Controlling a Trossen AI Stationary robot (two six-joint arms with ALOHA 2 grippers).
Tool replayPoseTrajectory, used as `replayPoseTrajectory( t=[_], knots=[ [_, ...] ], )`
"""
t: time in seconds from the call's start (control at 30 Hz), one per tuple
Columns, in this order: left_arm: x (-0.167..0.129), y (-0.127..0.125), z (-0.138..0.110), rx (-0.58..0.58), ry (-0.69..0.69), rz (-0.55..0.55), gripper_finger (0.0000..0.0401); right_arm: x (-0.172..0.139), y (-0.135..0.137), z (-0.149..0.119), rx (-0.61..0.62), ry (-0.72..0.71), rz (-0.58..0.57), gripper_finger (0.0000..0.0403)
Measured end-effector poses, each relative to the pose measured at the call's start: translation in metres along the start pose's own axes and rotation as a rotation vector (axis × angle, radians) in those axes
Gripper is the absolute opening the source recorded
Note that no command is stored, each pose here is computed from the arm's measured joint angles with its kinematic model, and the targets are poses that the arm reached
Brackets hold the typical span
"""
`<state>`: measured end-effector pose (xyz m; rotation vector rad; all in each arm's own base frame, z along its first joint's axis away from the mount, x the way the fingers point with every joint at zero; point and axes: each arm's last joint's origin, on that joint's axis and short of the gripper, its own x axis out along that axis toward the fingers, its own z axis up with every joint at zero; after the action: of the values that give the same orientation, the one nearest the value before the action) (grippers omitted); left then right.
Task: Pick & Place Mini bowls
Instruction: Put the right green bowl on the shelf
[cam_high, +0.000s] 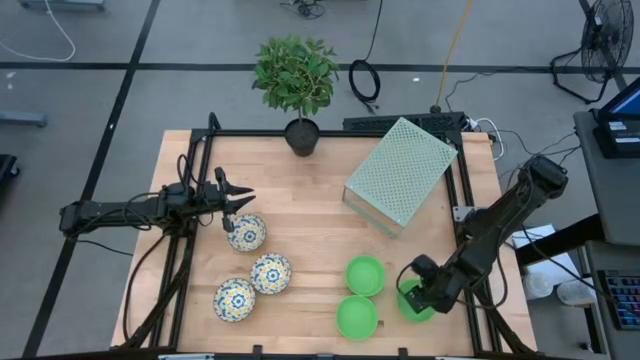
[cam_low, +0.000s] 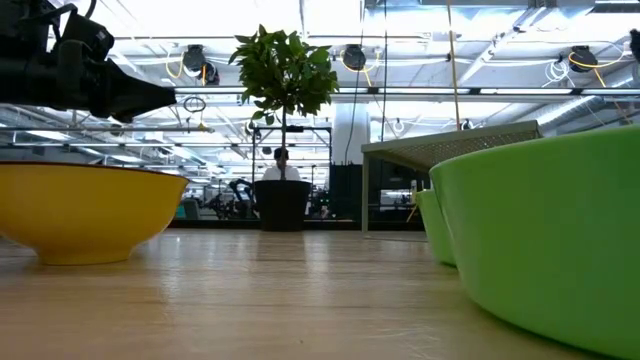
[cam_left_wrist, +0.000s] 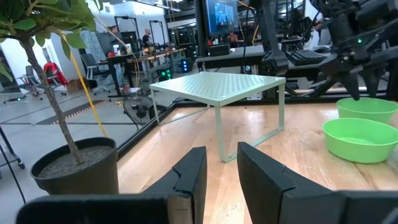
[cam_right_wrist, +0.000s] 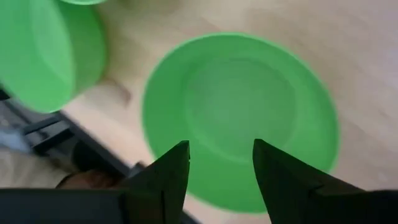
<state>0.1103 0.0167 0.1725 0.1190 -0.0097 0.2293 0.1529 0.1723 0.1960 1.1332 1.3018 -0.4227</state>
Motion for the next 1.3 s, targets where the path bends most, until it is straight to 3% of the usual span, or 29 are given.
replayPoseTrajectory(
  t=[0.1, 0.33, 0.53, 1.3],
  knots=[
    [0.0, 0.0, 0.0, 0.0, 0.0, 0.0, 0.0093, -0.01, -0.004, 0.0, 0.032, 0.037, -0.017, 0.0163],
    [0.0, 0.0, 0.0, 0.0, 0.0, 0.0, 0.0093, -0.018, -0.026, -0.002, 0.166, 0.057, -0.225, 0.0164],
    [0.0, 0.0, 0.0, 0.0, 0.001, 0.0, 0.0093, -0.016, -0.024, -0.007, 0.181, 0.002, -0.165, 0.0169],
    [0.0, 0.0, 0.0, 0.0, 0.001, 0.0, 0.0093, 0.014, -0.049, -0.001, 0.193, 0.009, -0.158, 0.0145]
  ],
)
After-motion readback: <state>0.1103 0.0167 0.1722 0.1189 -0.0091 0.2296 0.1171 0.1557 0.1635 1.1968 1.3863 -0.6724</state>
